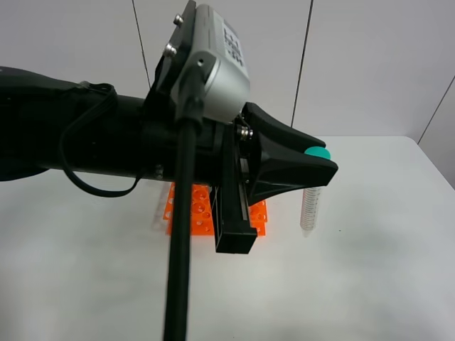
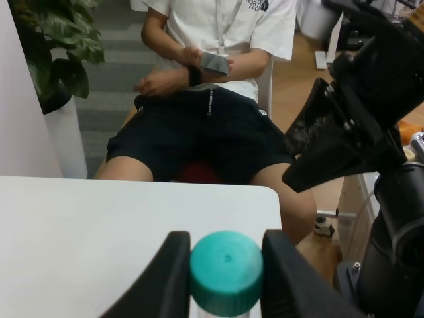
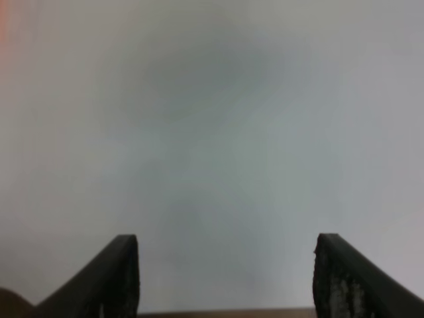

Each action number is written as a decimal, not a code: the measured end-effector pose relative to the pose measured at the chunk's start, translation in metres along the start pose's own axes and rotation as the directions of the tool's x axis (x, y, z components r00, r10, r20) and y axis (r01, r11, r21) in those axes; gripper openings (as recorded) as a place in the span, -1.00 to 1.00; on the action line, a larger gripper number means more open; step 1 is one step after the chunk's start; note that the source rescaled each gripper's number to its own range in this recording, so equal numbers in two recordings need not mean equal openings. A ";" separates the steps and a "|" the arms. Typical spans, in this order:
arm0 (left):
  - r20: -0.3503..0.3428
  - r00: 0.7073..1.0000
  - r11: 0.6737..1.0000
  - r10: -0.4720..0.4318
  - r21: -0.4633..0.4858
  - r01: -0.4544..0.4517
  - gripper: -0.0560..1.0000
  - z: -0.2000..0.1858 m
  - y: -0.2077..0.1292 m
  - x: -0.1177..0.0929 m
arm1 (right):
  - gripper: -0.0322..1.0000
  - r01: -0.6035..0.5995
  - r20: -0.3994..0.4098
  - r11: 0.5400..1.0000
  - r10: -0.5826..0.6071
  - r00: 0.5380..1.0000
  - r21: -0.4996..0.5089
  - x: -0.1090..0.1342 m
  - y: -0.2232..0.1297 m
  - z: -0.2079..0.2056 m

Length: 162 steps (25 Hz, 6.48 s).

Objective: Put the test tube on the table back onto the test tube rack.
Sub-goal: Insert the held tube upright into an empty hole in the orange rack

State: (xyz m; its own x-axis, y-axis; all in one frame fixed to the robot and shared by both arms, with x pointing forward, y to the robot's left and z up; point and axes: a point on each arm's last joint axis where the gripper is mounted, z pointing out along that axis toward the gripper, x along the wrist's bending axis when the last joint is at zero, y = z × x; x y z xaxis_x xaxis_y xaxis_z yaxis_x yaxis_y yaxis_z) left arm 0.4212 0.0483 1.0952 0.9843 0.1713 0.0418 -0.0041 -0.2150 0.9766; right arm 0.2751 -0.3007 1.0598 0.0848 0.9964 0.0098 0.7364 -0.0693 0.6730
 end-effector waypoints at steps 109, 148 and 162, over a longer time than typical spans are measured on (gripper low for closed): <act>-0.785 0.592 0.969 -0.183 -0.044 0.241 -0.89 -0.035 -0.136 0.179 | 0.24 0.046 -0.064 0.923 -0.076 0.995 -0.383 -0.001 -0.034 -0.022; -0.780 0.567 0.942 -0.264 -0.082 0.325 -0.89 -0.027 -0.148 0.186 | 0.24 0.046 -0.064 0.923 -0.076 0.995 -0.383 -0.001 -0.034 -0.022; -0.787 0.557 0.937 -0.265 -0.074 0.340 -0.89 -0.029 -0.154 0.189 | 0.24 0.046 -0.064 0.922 -0.076 0.995 -0.384 -0.001 -0.034 -0.022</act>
State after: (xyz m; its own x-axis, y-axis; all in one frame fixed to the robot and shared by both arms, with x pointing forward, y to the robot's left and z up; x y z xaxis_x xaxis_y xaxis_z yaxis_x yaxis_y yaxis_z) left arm 0.6025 0.1413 0.9586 0.4103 0.9093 -0.0690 0.3181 -0.0718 0.9453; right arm 0.2349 -0.2981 1.0535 -0.0151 0.9999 0.0058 0.4254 0.0011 0.9050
